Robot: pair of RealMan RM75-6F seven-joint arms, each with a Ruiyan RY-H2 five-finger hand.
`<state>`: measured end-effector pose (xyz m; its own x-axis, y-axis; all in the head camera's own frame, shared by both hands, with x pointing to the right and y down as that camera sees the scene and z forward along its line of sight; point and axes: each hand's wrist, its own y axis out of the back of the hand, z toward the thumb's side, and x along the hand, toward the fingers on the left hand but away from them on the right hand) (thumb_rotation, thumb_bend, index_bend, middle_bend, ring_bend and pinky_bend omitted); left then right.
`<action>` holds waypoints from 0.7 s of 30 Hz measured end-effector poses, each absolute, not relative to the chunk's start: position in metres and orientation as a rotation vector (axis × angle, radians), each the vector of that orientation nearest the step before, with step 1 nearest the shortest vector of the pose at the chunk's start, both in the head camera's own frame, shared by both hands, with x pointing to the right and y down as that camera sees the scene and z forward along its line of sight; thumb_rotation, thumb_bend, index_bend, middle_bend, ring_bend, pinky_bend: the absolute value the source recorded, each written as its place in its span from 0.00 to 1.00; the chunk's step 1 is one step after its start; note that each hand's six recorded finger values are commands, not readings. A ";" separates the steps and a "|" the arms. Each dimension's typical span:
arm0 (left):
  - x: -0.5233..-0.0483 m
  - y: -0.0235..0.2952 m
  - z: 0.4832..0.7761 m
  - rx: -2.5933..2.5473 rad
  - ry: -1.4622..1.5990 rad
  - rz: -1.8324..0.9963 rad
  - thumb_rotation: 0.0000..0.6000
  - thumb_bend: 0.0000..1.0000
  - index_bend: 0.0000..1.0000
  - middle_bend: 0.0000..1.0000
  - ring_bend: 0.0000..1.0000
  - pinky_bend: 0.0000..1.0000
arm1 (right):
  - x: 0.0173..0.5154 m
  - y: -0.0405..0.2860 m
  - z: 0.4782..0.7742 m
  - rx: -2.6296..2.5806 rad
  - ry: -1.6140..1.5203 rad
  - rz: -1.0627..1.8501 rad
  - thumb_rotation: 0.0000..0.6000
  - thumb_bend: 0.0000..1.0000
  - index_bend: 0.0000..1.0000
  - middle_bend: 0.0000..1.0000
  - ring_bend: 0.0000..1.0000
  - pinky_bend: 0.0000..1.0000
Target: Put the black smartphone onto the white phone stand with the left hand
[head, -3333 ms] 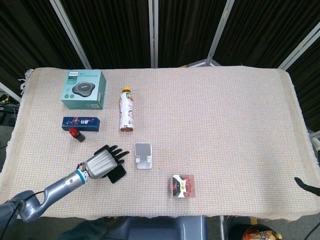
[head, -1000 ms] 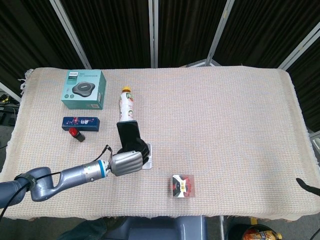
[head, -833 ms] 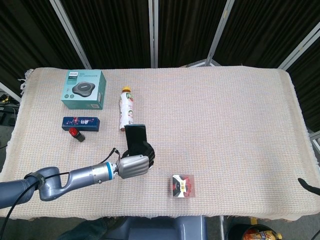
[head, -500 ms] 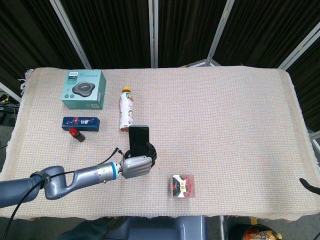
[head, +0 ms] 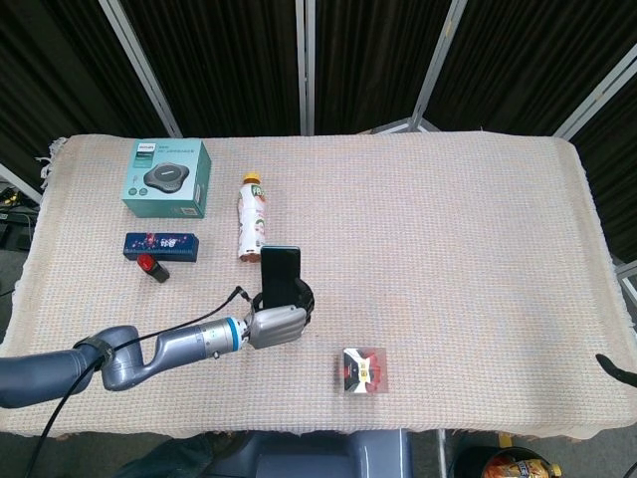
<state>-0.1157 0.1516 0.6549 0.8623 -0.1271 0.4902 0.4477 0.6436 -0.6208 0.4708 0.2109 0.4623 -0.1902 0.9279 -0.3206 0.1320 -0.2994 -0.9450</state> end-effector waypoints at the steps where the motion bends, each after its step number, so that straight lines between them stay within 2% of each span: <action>1: -0.115 0.152 0.655 -0.812 -0.425 -0.338 1.00 0.00 0.51 0.33 0.43 0.39 | 0.471 0.211 0.462 -1.414 -1.278 1.558 1.00 0.00 0.00 0.00 0.00 0.00; 21: -0.109 0.162 0.662 -0.831 -0.414 -0.338 1.00 0.00 0.49 0.32 0.42 0.38 | 0.474 0.210 0.461 -1.419 -1.290 1.560 1.00 0.00 0.00 0.00 0.00 0.00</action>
